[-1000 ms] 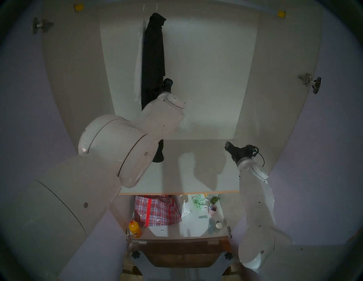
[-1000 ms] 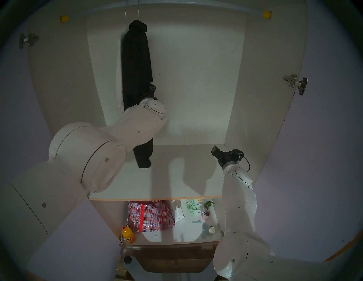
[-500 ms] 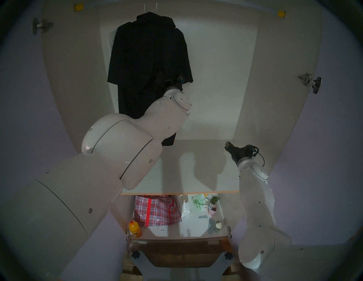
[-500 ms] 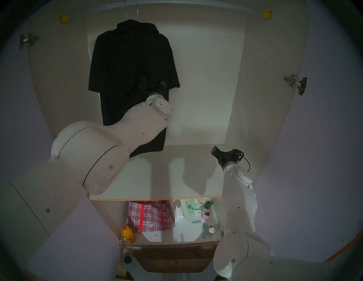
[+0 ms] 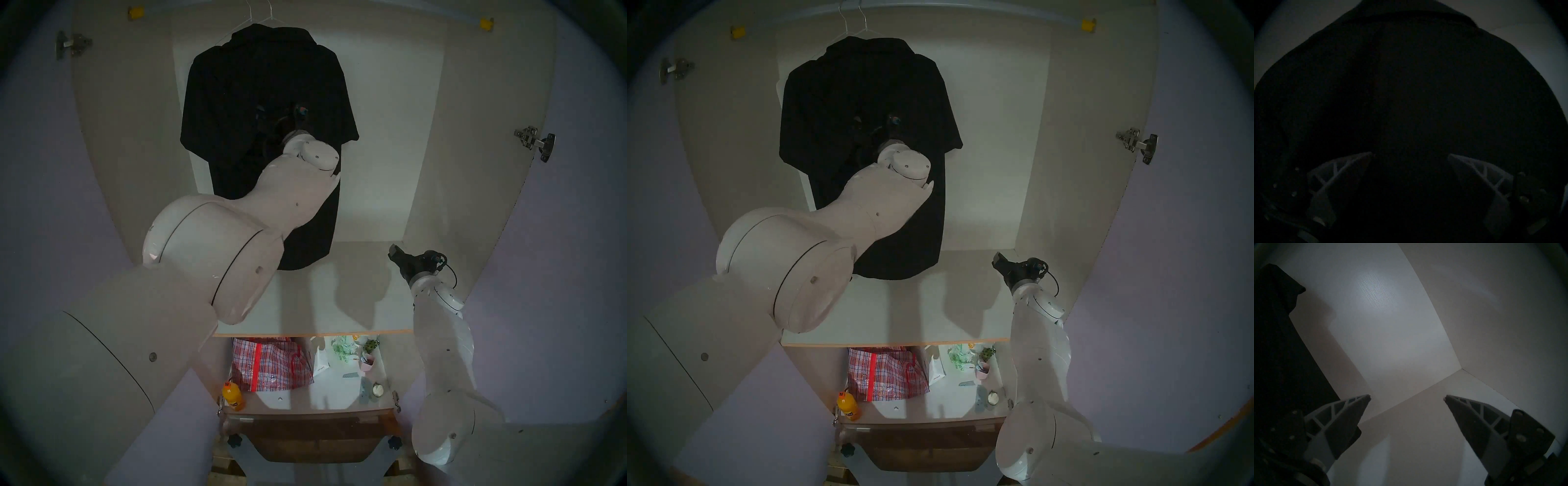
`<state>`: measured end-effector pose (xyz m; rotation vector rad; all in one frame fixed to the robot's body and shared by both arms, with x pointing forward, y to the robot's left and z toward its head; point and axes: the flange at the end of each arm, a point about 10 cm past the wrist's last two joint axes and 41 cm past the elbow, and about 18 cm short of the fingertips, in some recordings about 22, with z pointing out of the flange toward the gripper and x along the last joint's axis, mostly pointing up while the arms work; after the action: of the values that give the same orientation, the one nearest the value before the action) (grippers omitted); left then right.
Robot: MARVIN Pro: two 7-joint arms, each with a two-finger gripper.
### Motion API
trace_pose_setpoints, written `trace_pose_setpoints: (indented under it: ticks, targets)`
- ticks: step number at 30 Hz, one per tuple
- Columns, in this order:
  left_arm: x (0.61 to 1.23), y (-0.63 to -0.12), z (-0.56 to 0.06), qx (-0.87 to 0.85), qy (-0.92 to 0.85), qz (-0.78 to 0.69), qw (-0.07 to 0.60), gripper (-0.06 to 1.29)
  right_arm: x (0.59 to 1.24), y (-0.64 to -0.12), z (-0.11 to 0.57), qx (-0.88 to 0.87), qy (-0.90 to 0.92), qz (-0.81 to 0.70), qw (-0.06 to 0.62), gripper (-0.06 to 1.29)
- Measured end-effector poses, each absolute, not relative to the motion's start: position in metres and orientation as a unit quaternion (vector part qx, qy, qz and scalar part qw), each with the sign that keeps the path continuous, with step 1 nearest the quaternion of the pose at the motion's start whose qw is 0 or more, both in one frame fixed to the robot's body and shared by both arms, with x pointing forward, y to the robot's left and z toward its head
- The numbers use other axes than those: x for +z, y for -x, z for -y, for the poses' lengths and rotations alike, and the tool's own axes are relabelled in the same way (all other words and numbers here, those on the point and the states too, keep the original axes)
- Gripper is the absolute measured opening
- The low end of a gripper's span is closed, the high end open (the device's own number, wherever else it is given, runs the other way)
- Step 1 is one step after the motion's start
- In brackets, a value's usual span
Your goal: Move and arrange clothes and pants in the wardrobe
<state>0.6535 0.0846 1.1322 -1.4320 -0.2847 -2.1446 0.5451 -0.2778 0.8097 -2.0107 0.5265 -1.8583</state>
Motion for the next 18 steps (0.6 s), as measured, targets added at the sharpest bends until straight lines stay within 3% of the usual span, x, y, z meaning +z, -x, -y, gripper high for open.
trace_pose_setpoints:
  ticks: [18]
  targets:
    - [1.1338, -0.6558, -0.0965, -0.788, 0.523, 0.069, 0.318, 1.22, 0.8098, -0.5450, 0.2778, -0.656, 0.710, -0.186, 0.176, 1.20]
